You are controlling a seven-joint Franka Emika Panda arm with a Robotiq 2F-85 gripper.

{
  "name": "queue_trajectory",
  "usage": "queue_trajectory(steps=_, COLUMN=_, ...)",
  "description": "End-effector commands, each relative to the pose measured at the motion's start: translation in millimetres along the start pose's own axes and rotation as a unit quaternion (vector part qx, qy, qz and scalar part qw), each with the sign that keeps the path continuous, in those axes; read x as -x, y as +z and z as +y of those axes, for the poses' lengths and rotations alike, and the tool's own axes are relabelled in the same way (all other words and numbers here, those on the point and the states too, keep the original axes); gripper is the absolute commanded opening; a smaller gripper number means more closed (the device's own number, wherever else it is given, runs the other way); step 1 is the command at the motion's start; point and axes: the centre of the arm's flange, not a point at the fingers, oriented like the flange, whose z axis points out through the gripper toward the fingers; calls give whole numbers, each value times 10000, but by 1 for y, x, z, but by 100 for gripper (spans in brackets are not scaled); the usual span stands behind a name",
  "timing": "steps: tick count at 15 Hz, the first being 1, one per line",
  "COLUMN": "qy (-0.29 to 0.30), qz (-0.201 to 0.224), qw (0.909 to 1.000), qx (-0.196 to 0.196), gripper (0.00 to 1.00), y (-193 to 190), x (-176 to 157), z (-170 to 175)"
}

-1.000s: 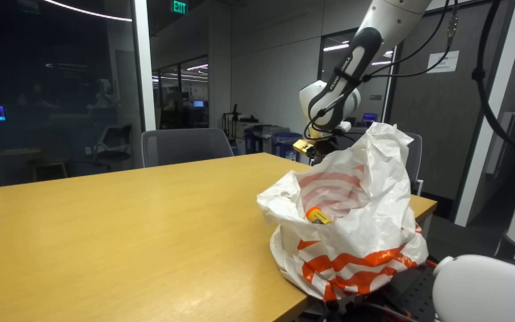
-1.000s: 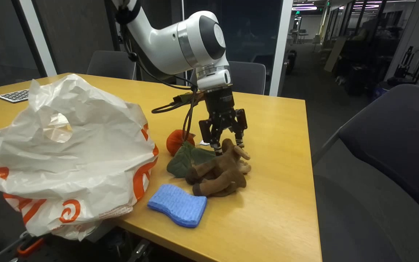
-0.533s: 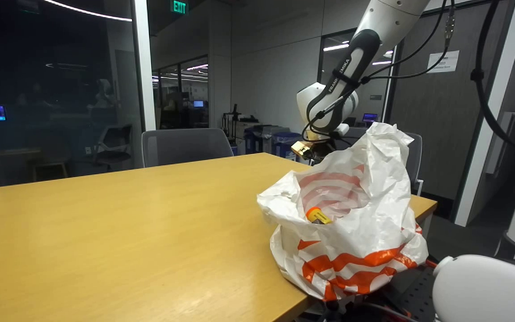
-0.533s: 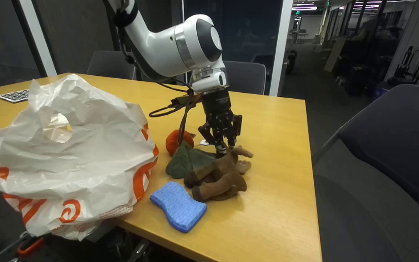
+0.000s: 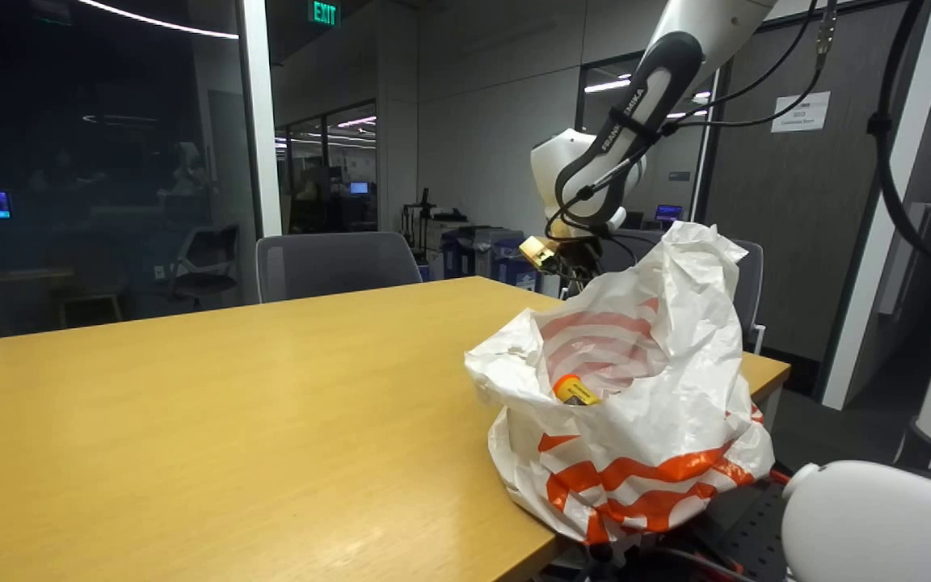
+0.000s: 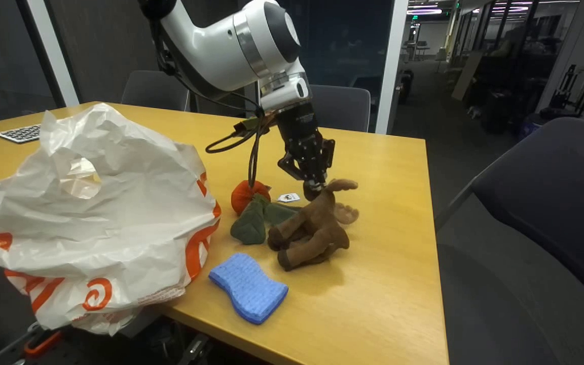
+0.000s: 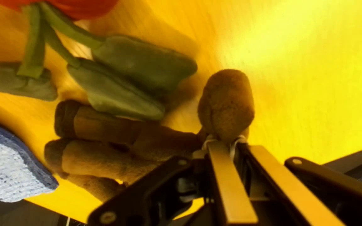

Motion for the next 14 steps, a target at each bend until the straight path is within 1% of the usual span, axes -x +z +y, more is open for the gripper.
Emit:
queue_trajectory(steps=1, qy=23, qz=-302, qw=9966, qx=-766, gripper=3, y=-69, x=-11, z=34)
queue_trajectory(steps=4, qy=-213, qz=-601, qw=9869, qx=-1485, gripper=3, y=-120, x=-9, z=64)
queue_trajectory(steps=6, qy=-398, qz=-921, qw=9776, qx=-1850, gripper=3, y=-152, x=-19, z=70)
queue_trajectory(steps=7, qy=-491, qz=-1055, qw=9723, qx=-2028, gripper=3, y=-166, x=-22, z=79)
queue_trajectory(steps=10, qy=-859, qz=-965, qw=9544, qx=-2692, gripper=3, y=-205, x=-28, z=105)
queue_trajectory(steps=12, qy=-1040, qz=-981, qw=9397, qx=-3107, gripper=3, y=-226, x=-32, z=122)
queue_trajectory(steps=14, qy=-1254, qz=-1090, qw=9227, qx=-3479, gripper=3, y=-244, x=-37, z=141)
